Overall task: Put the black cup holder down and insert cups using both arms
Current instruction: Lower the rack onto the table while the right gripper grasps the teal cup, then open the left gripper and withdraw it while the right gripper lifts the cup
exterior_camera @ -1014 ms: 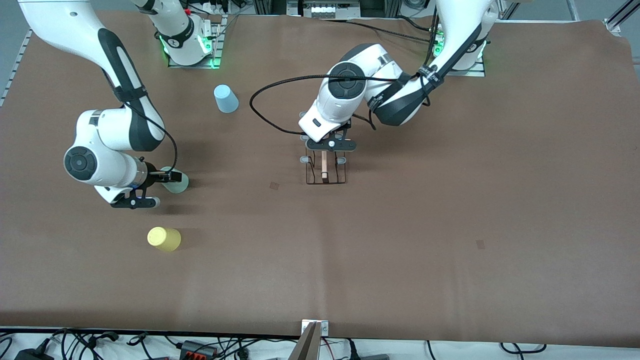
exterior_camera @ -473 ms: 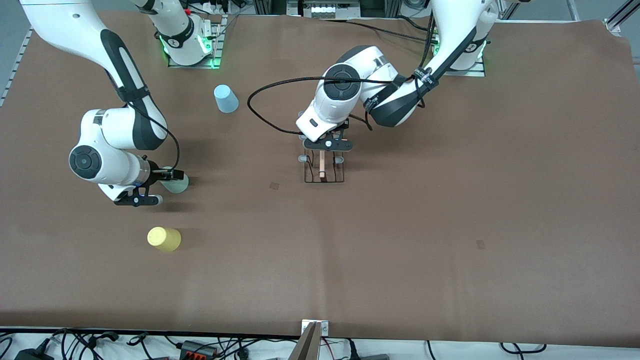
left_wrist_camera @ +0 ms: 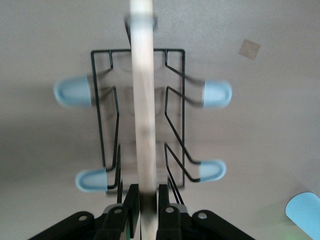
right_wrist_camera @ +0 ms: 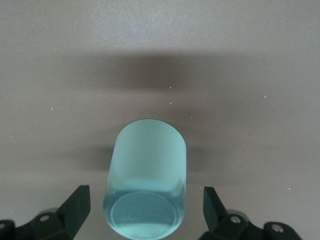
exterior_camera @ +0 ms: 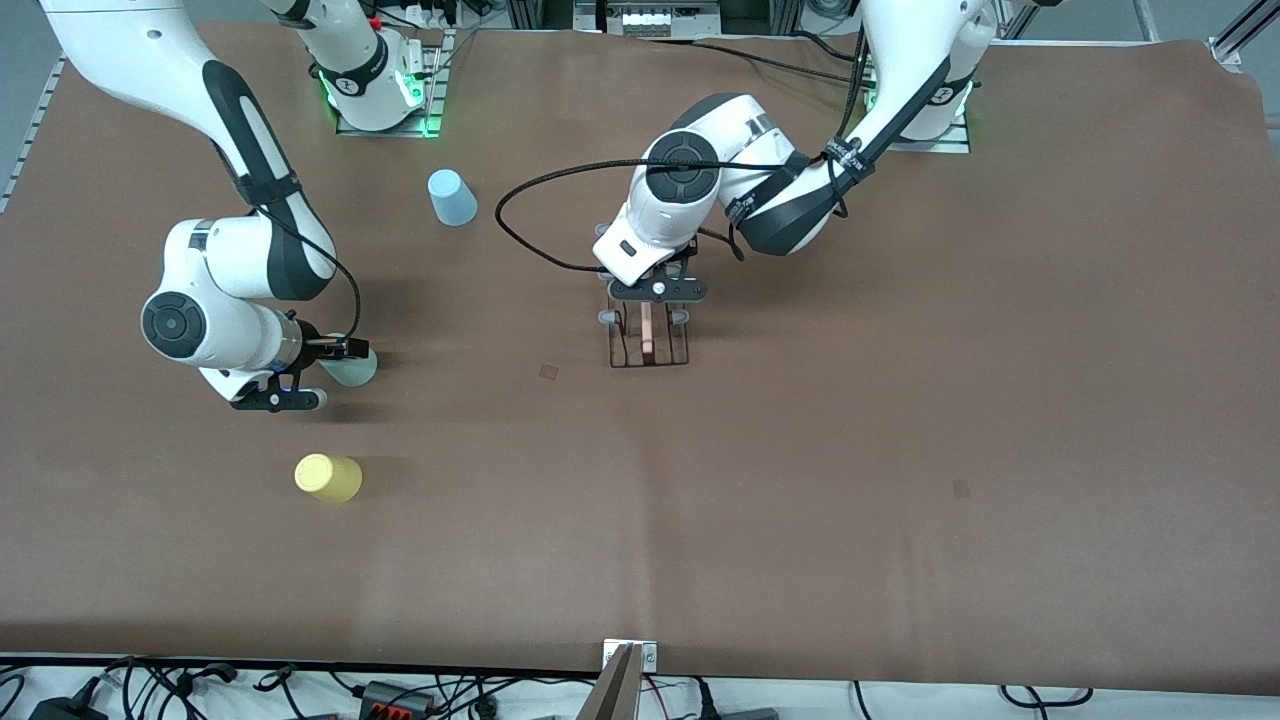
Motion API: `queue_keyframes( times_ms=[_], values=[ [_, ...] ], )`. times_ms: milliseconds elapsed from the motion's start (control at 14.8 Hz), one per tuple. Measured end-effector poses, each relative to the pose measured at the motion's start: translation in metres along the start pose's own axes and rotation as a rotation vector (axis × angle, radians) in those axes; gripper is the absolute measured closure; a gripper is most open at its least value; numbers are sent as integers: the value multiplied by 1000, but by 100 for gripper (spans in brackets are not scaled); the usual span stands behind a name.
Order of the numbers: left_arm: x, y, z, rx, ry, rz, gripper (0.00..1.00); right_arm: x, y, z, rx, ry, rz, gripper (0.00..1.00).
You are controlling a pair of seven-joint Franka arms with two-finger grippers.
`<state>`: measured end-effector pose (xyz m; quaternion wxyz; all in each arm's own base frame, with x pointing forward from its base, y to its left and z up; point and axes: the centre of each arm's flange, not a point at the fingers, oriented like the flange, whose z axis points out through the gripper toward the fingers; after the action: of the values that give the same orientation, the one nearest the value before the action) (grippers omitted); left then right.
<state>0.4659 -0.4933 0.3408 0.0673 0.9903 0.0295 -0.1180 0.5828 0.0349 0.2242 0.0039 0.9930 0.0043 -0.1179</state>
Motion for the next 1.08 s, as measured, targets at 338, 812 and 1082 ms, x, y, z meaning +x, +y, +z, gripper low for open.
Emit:
queue_keyframes(
  times_ms=[338,812,1082],
  values=[
    [-4,-2,-1,36,-27,-3,41,-1,0,2,0,-4,1,26],
    [0,-58,-103,173,-54,-33,0,10,-1,-30,1,1,-1,34],
    [37,-164,-198,213,-97,-81,0,23,-20,-106,7,16,-36,34]
  ],
)
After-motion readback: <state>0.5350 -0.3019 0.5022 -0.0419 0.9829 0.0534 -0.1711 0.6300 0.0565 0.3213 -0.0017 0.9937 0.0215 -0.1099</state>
